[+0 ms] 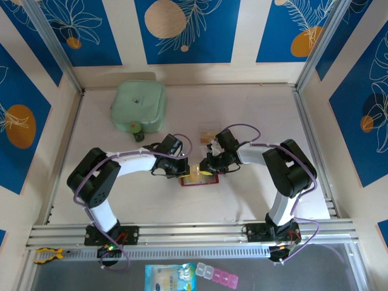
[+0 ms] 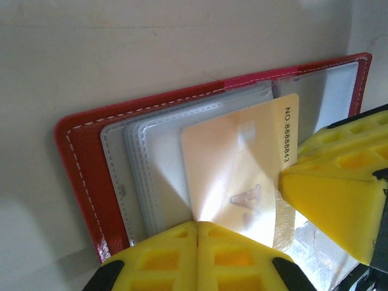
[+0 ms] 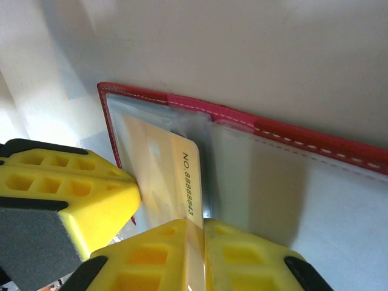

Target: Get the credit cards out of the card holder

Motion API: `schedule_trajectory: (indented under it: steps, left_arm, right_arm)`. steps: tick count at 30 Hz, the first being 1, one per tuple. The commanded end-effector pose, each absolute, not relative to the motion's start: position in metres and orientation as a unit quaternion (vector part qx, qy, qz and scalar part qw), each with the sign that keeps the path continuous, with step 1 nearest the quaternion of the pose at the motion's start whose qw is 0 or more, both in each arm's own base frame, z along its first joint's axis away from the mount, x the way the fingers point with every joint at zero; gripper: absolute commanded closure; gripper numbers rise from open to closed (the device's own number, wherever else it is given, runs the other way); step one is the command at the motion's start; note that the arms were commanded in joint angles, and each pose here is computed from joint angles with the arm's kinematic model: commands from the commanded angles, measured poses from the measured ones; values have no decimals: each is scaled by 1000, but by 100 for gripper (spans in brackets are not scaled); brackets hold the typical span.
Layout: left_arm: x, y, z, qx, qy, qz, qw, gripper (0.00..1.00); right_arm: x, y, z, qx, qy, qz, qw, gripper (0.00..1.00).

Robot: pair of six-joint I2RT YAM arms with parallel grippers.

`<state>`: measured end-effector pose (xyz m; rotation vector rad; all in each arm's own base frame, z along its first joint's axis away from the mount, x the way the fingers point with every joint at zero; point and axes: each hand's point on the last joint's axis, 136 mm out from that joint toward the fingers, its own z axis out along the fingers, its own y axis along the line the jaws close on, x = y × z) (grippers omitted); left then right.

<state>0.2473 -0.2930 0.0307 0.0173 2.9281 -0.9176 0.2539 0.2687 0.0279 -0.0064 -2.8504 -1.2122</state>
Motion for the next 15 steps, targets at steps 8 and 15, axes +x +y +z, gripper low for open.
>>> schedule_trajectory:
  steps: [8, 15]
  left_arm:
    - [241, -285, 19, 8, 962, -270, 25, 94]
    - [240, -284, 20, 6, 962, -271, 27, 94]
  right_arm:
    - [249, 260, 30, -11, -918, -397, 20, 93]
    - [245, 245, 33, -16, -922, -386, 10, 95]
